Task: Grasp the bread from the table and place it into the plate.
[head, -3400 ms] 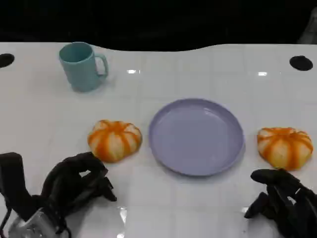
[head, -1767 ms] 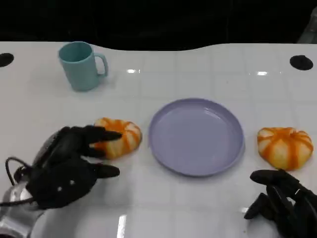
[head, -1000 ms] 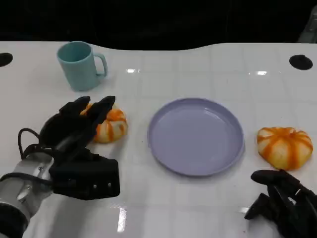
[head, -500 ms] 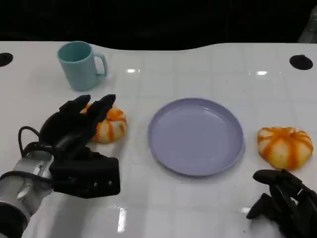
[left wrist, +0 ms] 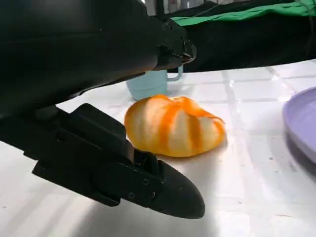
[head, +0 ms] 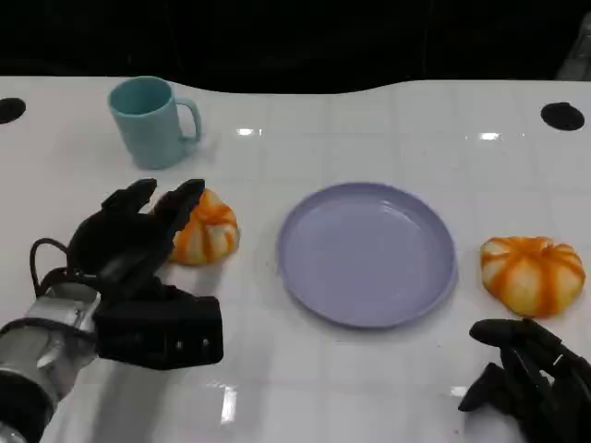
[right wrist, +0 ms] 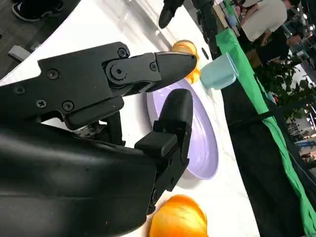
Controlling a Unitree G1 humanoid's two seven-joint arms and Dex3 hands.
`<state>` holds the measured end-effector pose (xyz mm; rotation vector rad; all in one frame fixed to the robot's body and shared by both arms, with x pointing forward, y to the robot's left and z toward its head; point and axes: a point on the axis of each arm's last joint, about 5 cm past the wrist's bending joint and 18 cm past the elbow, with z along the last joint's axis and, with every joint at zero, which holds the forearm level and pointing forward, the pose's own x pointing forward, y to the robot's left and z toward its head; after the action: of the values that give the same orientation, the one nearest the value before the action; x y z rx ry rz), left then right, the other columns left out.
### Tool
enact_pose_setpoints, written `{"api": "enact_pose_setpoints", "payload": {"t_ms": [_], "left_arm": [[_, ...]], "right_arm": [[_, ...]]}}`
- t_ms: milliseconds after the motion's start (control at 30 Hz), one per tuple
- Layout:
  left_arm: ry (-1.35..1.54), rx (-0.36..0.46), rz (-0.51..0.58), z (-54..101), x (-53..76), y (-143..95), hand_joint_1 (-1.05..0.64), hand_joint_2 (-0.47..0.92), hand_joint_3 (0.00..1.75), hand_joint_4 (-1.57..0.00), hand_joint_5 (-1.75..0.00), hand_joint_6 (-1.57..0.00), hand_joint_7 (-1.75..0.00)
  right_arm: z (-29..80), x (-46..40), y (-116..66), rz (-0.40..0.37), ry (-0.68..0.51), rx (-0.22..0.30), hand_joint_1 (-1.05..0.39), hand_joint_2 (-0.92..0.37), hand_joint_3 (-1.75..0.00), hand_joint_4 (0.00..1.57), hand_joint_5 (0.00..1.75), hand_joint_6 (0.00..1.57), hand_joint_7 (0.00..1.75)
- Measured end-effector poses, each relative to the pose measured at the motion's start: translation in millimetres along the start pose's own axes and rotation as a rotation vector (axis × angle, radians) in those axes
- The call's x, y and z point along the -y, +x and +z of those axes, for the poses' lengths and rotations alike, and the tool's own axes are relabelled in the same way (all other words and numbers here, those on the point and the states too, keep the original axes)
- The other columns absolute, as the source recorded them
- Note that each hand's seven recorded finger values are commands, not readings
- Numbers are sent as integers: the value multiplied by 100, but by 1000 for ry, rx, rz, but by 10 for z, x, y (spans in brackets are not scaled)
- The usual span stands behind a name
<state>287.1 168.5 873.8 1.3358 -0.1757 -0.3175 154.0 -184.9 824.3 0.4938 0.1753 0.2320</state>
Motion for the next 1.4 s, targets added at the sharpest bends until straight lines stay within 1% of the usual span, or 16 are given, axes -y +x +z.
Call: {"api": "enact_pose_setpoints", "payload": {"t_ms": [200, 467, 567, 700, 800, 867, 900, 967, 1033, 1067, 1133, 1167, 1200, 1267, 1300, 1400], "left_arm": [[30, -31, -7, 28, 37, 80, -105, 90, 10, 0, 0, 0, 0], [66, -44, -29, 87, -9, 209, -105, 91, 10, 0, 0, 0, 0], [94, -67, -65, 136, -33, 275, -105, 91, 10, 0, 0, 0, 0], [122, -77, -87, 188, -102, 351, -105, 87, 9, 0, 0, 0, 0], [126, -78, -124, 218, -101, 368, -105, 84, 7, 0, 0, -1, -1], [123, -80, -147, 225, -99, 370, -98, 79, 4, 0, 0, -7, -5], [121, -82, -158, 225, -100, 371, -97, 78, 4, 0, 0, -6, -9], [116, -87, -175, 226, -103, 373, -86, 78, 1, -3, -4, -1, -29], [115, -92, -187, 230, -108, 377, -83, 77, 1, -3, -6, 0, -34], [113, -93, -191, 231, -110, 379, -76, 77, 1, -6, -8, -1, -35], [109, -98, -205, 239, -118, 385, -72, 77, 0, -2, -21, -1, -34], [109, -96, -213, 245, -123, 390, -66, 77, 0, -1, -28, -6, -28], [109, -96, -220, 251, -126, 394, -64, 77, 0, 0, -30, -9, -24], [108, -96, -232, 269, -129, 402, -63, 77, 0, 0, -32, -11, -20], [106, -95, -236, 279, -129, 406, -57, 78, 0, -2, -31, -16, -14], [96, -95, -244, 304, -119, 412, -52, 78, 0, -6, -25, -22, -5]], "right_arm": [[-1, -1, -5, 0, 0, 0, -62, -92, -18, 65, 148, 74, 91], [-3, -1, -18, 0, -2, 0, -64, -92, -18, 64, 148, 75, 91], [-9, -3, -24, 0, 0, -2, -64, -92, -17, 63, 150, 75, 90], [-12, -11, -20, 3, 1, -2, -64, -92, -17, 64, 150, 75, 90], [-12, -11, -20, 5, 3, -1, -64, -92, -16, 63, 150, 75, 90], [-12, -11, -22, 6, 4, 0, -63, -92, -17, 64, 150, 75, 90], [-13, -11, -23, 7, 5, 0, -63, -92, -17, 64, 150, 75, 90], [-14, -11, -25, 11, 7, 0, -64, -92, -17, 64, 150, 76, 90], [-15, -12, -30, 11, 7, -1, -64, -92, -17, 65, 150, 76, 90], [-15, -13, -33, 10, 6, -1, -64, -92, -17, 64, 149, 75, 90], [-12, -14, -37, 11, 5, -2, -63, -92, -18, 64, 150, 75, 90], [-9, -15, -39, 12, 4, 0, -63, -92, -18, 64, 150, 75, 90], [-5, -17, -41, 12, 3, 1, -63, -92, -19, 64, 150, 75, 90], [2, -18, -41, 14, 1, 4, -63, -92, -19, 64, 150, 75, 90], [3, -18, -41, 14, 1, 4, -63, -92, -21, 64, 150, 74, 91], [10, -22, -51, 15, -4, 5, -63, -92, -22, 63, 151, 72, 92]]}}
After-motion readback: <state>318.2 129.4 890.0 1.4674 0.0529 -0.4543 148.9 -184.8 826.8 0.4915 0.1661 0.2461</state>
